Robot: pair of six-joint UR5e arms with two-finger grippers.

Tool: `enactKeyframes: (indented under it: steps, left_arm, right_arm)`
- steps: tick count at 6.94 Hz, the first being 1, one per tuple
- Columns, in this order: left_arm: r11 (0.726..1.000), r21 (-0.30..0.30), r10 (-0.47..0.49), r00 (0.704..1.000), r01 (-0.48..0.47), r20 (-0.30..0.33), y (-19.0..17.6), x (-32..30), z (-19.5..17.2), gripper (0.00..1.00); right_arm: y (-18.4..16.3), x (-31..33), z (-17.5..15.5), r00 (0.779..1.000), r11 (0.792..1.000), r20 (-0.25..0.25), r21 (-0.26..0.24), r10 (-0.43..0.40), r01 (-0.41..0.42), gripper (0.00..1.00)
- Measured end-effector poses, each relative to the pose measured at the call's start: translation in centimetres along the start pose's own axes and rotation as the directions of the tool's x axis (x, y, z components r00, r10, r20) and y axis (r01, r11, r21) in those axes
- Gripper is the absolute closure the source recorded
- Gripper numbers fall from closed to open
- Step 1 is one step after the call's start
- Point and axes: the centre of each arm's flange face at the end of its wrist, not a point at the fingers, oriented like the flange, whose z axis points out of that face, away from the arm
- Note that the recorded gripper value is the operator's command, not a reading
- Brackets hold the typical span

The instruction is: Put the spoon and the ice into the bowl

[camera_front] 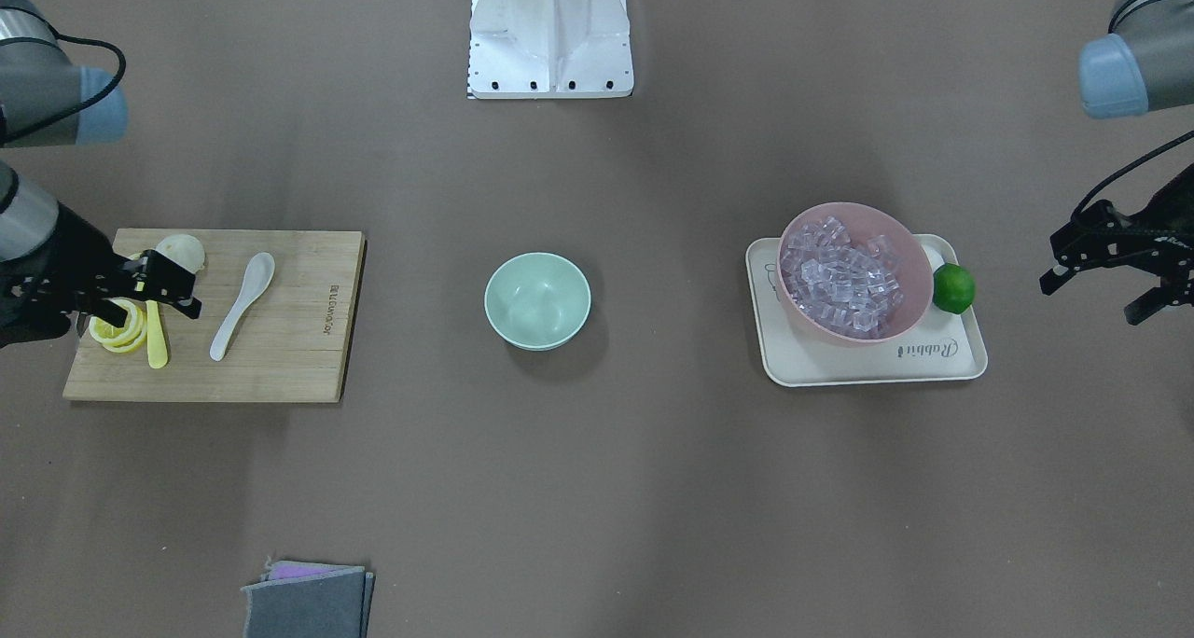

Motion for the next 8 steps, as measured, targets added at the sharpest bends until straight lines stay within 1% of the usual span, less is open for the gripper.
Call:
enactKeyframes:
  steps: [2, 3, 4, 5, 7, 8]
  left_arm:
    - [1.000, 0.002, -0.014, 1.000, 0.014, -0.008, -1.0, 2.9, 1.5, 0.03]
    - [1.000, 0.000, -0.018, 1.000, 0.018, -0.004, -1.2, 3.5, 2.1, 0.03]
    - [1.000, -0.003, -0.020, 1.000, 0.020, -0.002, -1.2, 3.8, 2.4, 0.02]
    - [1.000, -0.006, -0.023, 1.000, 0.023, 0.000, -1.2, 3.8, 2.6, 0.03]
    - [0.999, -0.009, -0.040, 0.999, 0.040, 0.000, -1.1, 4.0, 2.8, 0.02]
    - [0.999, -0.009, -0.046, 0.999, 0.046, -0.001, -1.1, 4.1, 2.9, 0.02]
  right_arm:
    - [1.5, -2.8, 2.8, 0.998, 0.998, -0.029, 0.000, 0.055, -0.055, 0.37]
    - [2.1, -2.9, 4.0, 0.996, 0.997, -0.049, -0.002, 0.076, -0.076, 0.40]
    - [2.4, -2.7, 5.0, 0.993, 0.995, -0.066, -0.007, 0.095, -0.096, 0.48]
    - [2.6, -2.4, 5.8, 0.991, 0.993, -0.079, -0.014, 0.112, -0.113, 0.48]
    - [2.9, -1.9, 6.5, 0.988, 0.992, -0.092, -0.021, 0.124, -0.126, 0.53]
    - [3.0, -1.9, 6.7, 0.988, 0.992, -0.095, -0.022, 0.124, -0.127, 0.67]
